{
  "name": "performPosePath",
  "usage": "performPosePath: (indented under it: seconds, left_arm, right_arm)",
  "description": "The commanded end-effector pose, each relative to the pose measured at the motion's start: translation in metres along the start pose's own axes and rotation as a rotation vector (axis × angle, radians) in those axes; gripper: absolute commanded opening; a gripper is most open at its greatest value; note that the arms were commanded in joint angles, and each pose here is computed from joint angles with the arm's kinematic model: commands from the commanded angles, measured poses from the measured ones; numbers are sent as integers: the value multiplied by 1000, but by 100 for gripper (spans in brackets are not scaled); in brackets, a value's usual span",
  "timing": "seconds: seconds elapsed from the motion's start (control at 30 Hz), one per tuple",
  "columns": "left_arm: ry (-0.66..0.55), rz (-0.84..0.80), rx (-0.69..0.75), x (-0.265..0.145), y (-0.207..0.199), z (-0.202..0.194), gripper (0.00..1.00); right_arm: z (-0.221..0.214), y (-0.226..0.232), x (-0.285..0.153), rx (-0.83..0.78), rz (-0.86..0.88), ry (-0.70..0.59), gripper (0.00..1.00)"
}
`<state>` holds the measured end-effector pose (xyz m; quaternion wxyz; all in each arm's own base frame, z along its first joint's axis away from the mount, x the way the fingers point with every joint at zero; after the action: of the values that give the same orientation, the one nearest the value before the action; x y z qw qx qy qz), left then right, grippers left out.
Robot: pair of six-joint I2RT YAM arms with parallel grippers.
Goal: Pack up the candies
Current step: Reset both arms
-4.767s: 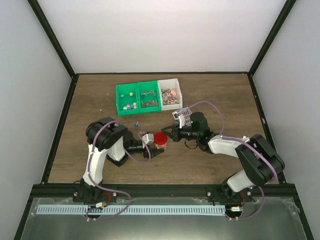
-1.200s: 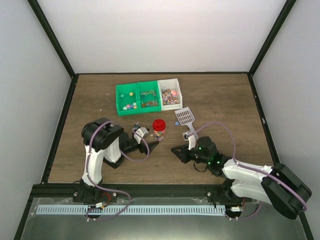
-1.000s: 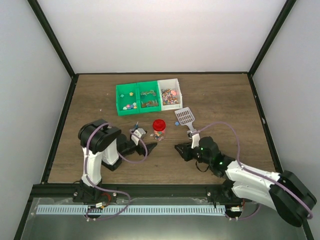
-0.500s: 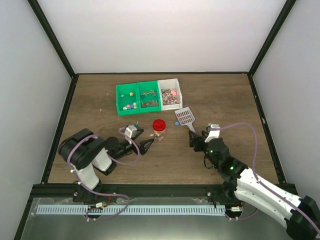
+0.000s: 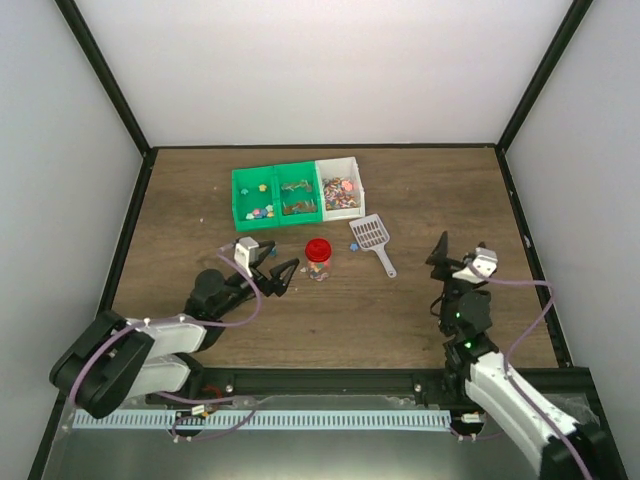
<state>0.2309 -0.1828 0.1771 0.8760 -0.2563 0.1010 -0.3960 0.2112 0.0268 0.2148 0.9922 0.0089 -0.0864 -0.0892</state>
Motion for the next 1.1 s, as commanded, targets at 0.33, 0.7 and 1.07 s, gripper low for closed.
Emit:
performPosePath:
  seconds: [0.33,0.7,1.07]
  left_arm:
    - [-105,245,168,-24,10,32,100]
    - [-67,547,292,-25,59,56,100]
    - [-171,790,366,-68,119,85,100]
  right_arm:
    - [-43,-10,53,-163,-67,28,94]
    - [-55,-2,63,-200,94,-5,100]
    - [-61,1,64,-210,118,15,100]
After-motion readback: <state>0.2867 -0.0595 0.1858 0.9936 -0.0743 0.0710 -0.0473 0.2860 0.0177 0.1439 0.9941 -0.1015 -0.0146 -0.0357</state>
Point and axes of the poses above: each gripper's point midway between its finger pads, its own x axis out along the fingers, its own y axis along the line the jaws close on, z = x × y, the point moved 5 cm from there along -x, back along the fingers, and after that the axes turned 11 degrees about -x, right-handed, at the moved point
